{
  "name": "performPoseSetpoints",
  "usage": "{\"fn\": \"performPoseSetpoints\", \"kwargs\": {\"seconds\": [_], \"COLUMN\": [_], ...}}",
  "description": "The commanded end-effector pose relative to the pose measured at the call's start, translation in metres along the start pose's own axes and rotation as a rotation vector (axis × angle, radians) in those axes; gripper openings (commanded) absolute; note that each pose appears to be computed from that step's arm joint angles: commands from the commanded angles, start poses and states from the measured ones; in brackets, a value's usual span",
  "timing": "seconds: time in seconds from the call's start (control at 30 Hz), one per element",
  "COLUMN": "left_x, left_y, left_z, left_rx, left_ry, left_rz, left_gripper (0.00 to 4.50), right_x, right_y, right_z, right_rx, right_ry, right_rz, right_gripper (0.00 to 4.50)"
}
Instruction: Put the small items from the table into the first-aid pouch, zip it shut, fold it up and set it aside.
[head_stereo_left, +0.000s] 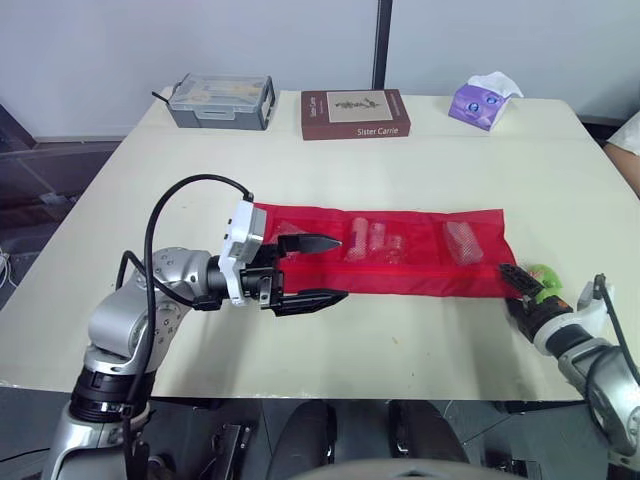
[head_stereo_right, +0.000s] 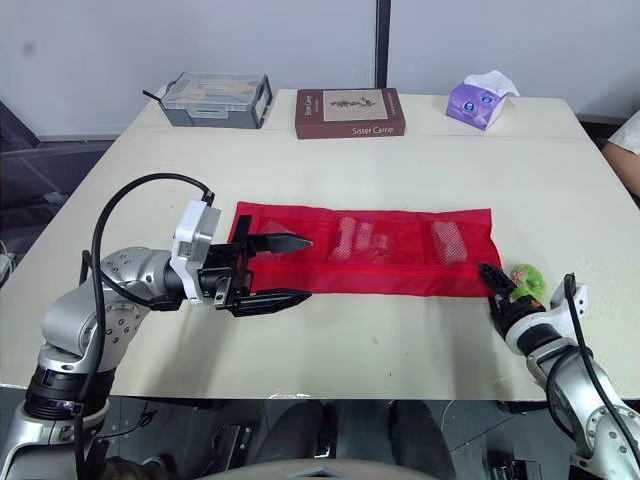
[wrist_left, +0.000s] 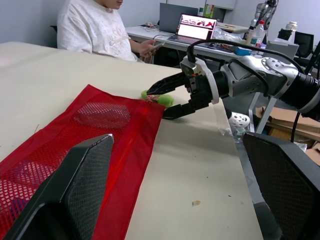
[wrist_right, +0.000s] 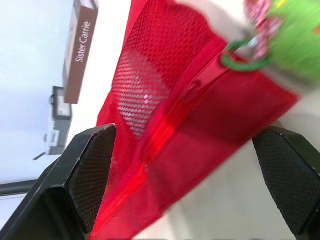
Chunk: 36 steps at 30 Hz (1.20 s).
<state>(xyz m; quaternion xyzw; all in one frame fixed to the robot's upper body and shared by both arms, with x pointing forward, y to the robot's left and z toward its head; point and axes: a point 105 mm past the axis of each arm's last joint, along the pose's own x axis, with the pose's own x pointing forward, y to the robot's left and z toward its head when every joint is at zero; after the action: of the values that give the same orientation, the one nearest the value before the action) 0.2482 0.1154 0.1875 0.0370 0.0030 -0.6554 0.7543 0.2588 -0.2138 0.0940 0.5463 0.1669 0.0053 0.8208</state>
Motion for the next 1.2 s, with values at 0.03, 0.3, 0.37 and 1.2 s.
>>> {"fn": "performPoseSetpoints", "kwargs": {"seconds": [0.03,0.3,0.37,1.2], "left_x": [0.003,0.002,0.001,-0.01], "left_y": [-0.004,-0.002,-0.001,0.01], "left_z": [0.005,0.012,0.016,-0.005], "left_rx": [0.041,0.054,0.047,-0.002], "left_ry": [-0.015,-0.066,-0.082,-0.04], "left_rz": [-0.013,-0.009,-0.01,0.064], "left_gripper": [4.39,4.39,4.5,4.5], "right_x": [0.003,0.021,0.025,-0.004], "right_y": [0.018,0.029,0.031,0.106], "right_z": [0.003,0.002,-0.001,-0.029], "right_rx": [-0.011,-0.2,-0.265,-1.474], "right_ry": [-0.029,-0.114,-0.137,-0.182], "right_rz": [0.065,0.09,0.09,0.423], "right_gripper": [4.48,4.48,4.08,0.04]}}
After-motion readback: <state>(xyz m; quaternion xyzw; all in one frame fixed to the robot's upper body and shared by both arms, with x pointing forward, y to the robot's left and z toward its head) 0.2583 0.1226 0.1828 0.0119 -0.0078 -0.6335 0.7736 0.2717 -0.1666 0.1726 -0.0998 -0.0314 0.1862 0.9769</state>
